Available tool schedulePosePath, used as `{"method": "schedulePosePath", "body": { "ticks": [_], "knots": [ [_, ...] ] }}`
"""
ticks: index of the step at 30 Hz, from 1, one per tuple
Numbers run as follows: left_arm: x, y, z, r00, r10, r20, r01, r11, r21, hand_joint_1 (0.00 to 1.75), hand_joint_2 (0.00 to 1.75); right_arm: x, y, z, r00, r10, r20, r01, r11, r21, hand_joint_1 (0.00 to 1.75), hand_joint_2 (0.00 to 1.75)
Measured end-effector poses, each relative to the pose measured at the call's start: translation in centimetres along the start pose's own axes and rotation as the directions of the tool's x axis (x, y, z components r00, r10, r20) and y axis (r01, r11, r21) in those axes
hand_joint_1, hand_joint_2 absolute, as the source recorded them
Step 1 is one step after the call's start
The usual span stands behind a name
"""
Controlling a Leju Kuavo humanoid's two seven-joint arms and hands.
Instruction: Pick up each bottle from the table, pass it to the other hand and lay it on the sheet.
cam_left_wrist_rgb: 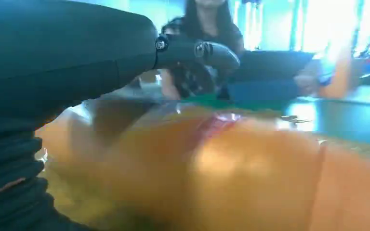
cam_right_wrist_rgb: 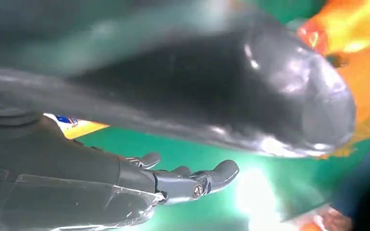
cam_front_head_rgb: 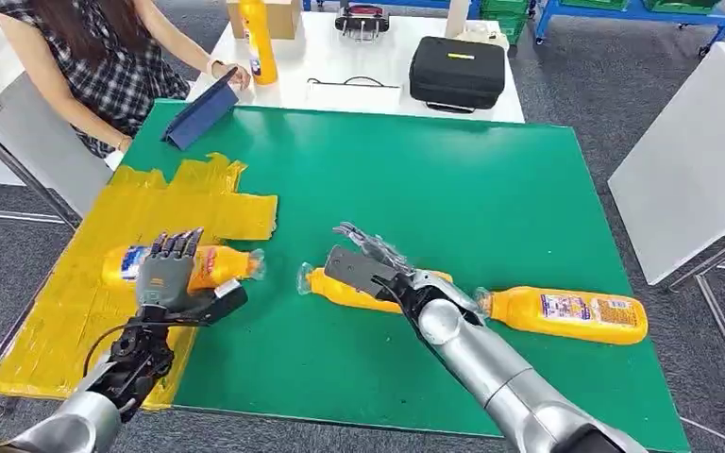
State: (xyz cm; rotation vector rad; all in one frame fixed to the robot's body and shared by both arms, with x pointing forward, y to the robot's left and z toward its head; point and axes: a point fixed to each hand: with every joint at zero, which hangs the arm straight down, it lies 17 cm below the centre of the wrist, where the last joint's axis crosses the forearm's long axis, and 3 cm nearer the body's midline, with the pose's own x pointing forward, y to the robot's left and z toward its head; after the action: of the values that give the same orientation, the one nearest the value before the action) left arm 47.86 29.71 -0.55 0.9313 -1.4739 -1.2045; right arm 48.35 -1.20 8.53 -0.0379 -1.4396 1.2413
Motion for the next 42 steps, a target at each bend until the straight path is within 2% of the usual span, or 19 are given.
{"method": "schedulePosePath", "body": {
  "ticks": [5,14,15,22,28,33,42],
  "knots": [
    [0.7,1.9,-0.8,0.995,0.102,0.013,-0.103,0.992,0.071,0.0,0.0,-1.2,0.5,0.0,0.999,0.023,-0.04,-0.022,1.0,0.016,0.0,0.0],
    [0.8,3.3,-1.1,0.992,0.123,0.02,-0.125,0.985,0.12,0.0,0.0,-2.1,1.1,0.0,0.998,0.03,-0.062,-0.028,0.999,0.033,0.0,0.0],
    [0.8,3.3,-1.1,0.992,0.123,0.02,-0.125,0.985,0.12,0.0,0.0,-2.2,1.1,0.0,0.998,0.031,-0.063,-0.029,0.999,0.034,0.0,1.75],
    [0.6,5.9,-1.4,0.96,0.279,0.023,-0.278,0.936,0.215,0.0,0.0,-3.9,1.1,0.2,0.99,0.081,-0.114,-0.077,0.996,0.034,0.0,1.75],
    [0.9,11.5,-2.2,0.855,0.508,0.102,-0.507,0.78,0.368,0.0,0.0,-6.9,2.0,0.9,0.974,0.122,-0.192,-0.111,0.992,0.066,0.0,1.75],
    [1.9,15.3,-2.0,0.81,0.556,0.186,-0.575,0.694,0.433,0.0,0.0,-8.4,2.2,1.4,0.96,0.159,-0.23,-0.144,0.986,0.081,0.0,1.75],
    [2.5,17.7,-1.0,0.762,0.596,0.251,-0.634,0.611,0.473,0.0,0.0,-12.0,2.3,3.0,0.908,0.278,-0.314,-0.24,0.958,0.154,0.0,1.75]
  ]
}}
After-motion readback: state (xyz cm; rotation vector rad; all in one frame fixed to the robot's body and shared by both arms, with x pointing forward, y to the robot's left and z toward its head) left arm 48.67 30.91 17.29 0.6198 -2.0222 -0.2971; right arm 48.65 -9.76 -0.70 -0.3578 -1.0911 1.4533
